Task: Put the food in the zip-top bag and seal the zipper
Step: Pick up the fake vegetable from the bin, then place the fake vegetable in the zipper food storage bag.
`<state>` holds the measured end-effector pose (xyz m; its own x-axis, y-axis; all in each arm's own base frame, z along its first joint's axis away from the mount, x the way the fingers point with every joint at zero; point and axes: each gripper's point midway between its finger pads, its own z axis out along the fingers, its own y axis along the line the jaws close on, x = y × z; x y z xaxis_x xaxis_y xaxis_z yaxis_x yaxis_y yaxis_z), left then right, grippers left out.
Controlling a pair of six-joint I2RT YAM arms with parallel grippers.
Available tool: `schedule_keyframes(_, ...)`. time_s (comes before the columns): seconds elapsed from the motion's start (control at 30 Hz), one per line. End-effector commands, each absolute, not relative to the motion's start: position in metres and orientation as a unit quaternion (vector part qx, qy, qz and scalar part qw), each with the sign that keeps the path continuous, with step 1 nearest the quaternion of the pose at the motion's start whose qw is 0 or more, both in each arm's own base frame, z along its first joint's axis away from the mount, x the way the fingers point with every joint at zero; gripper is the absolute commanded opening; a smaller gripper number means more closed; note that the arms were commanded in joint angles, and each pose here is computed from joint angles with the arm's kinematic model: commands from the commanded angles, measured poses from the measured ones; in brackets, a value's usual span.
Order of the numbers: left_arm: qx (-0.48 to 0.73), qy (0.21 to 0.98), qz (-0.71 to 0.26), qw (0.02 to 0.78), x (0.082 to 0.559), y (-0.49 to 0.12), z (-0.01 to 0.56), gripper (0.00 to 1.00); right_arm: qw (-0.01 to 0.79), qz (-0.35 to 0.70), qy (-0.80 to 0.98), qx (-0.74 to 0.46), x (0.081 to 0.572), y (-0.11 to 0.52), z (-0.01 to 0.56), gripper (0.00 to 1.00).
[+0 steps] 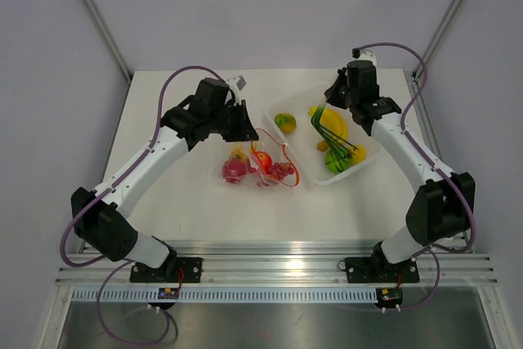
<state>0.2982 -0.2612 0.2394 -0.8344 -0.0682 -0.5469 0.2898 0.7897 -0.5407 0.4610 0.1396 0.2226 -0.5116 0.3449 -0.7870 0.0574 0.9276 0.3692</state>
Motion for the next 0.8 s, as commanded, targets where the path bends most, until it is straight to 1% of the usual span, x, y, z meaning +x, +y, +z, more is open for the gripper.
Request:
schedule_keyframes(0.0, 0.064, 0.870, -0.375, 0.313, 0.306, -0.278, 0.274, 0.00, 0.510, 0.173, 0.836, 0.103, 0.443, 0.137, 0.272, 0.00)
schedule_keyframes(0.03, 0.060, 0.869, -0.378, 0.313, 0.307, -0.279, 0.275, 0.00, 0.520, 0.187, 0.827, 0.101, 0.437, 0.138, 0.288, 0.00)
schedule_keyframes(0.27, 0.057, 0.858, -0.393, 0.325, 0.314, -0.284, 0.289, 0.00, 0.520, 0.262, 0.809, 0.079, 0.395, 0.153, 0.331, 0.00)
schedule_keyframes(0.37, 0.058, 0.861, -0.394, 0.316, 0.316, -0.288, 0.284, 0.00, 0.511, 0.321, 0.795, 0.066, 0.375, 0.171, 0.346, 0.00)
schedule_keyframes(0.57, 0.055, 0.863, -0.399, 0.306, 0.316, -0.292, 0.276, 0.00, 0.512, 0.348, 0.784, 0.042, 0.343, 0.199, 0.361, 0.00)
schedule_keyframes(0.67, 0.052, 0.863, -0.400, 0.305, 0.317, -0.292, 0.274, 0.00, 0.507, 0.364, 0.780, 0.035, 0.333, 0.217, 0.361, 0.00)
schedule_keyframes(0.77, 0.049, 0.863, -0.403, 0.300, 0.316, -0.293, 0.272, 0.00, 0.501, 0.361, 0.785, 0.040, 0.334, 0.229, 0.349, 0.00)
